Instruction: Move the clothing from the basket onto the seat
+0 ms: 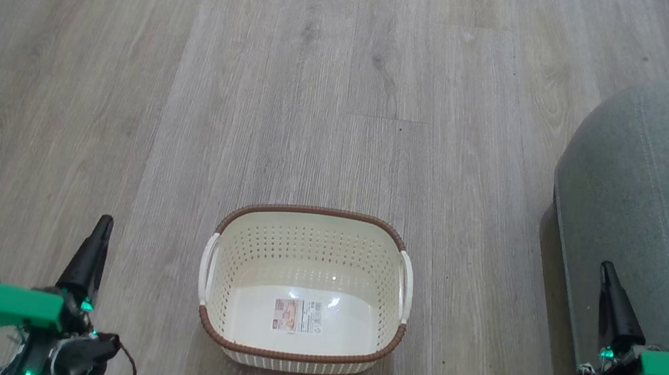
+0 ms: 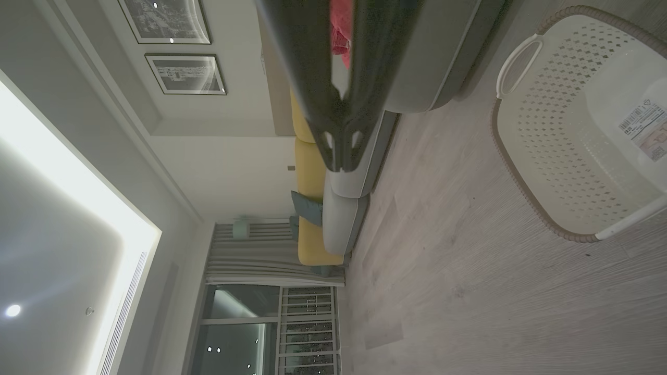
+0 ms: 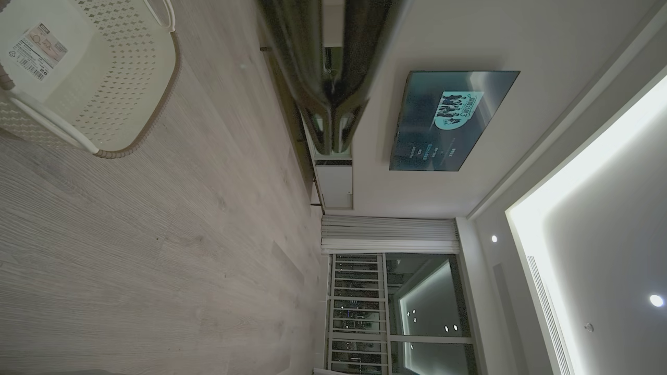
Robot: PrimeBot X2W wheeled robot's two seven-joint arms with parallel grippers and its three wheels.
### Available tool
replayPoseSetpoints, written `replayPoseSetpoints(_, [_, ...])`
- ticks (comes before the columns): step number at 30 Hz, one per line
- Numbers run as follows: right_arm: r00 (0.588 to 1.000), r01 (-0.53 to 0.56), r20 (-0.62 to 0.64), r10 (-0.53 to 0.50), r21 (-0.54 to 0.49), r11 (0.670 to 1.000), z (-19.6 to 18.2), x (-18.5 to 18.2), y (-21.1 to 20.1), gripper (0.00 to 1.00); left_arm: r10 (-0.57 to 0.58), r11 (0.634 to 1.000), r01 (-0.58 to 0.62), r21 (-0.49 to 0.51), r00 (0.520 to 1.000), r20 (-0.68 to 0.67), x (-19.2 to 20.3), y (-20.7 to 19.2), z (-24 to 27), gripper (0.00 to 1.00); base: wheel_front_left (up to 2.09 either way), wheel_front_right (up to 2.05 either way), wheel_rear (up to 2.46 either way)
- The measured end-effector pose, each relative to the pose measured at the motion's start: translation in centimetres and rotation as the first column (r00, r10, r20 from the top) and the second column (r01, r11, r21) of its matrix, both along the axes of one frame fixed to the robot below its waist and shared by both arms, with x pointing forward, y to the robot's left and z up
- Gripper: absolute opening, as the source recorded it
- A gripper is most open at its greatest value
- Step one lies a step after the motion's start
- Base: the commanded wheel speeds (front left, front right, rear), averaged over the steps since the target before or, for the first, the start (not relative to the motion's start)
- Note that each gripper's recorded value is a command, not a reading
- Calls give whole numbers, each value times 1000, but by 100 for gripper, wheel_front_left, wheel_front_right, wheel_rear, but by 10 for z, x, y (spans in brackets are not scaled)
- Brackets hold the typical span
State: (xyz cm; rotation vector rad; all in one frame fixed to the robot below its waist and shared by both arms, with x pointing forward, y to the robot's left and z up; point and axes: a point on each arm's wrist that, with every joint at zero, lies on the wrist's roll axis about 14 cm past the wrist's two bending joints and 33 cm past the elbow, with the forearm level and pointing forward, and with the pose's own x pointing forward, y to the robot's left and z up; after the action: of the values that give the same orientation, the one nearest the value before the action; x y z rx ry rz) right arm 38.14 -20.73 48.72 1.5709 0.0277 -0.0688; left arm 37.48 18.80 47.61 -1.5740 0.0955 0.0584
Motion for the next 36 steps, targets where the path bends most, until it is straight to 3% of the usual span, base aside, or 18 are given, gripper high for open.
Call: replayPoseSetpoints(36, [1000, 0, 0, 0, 1, 1000, 0, 0, 0, 0, 1, 1000, -1, 0, 1000, 0, 0, 0, 0, 0, 0, 0, 0])
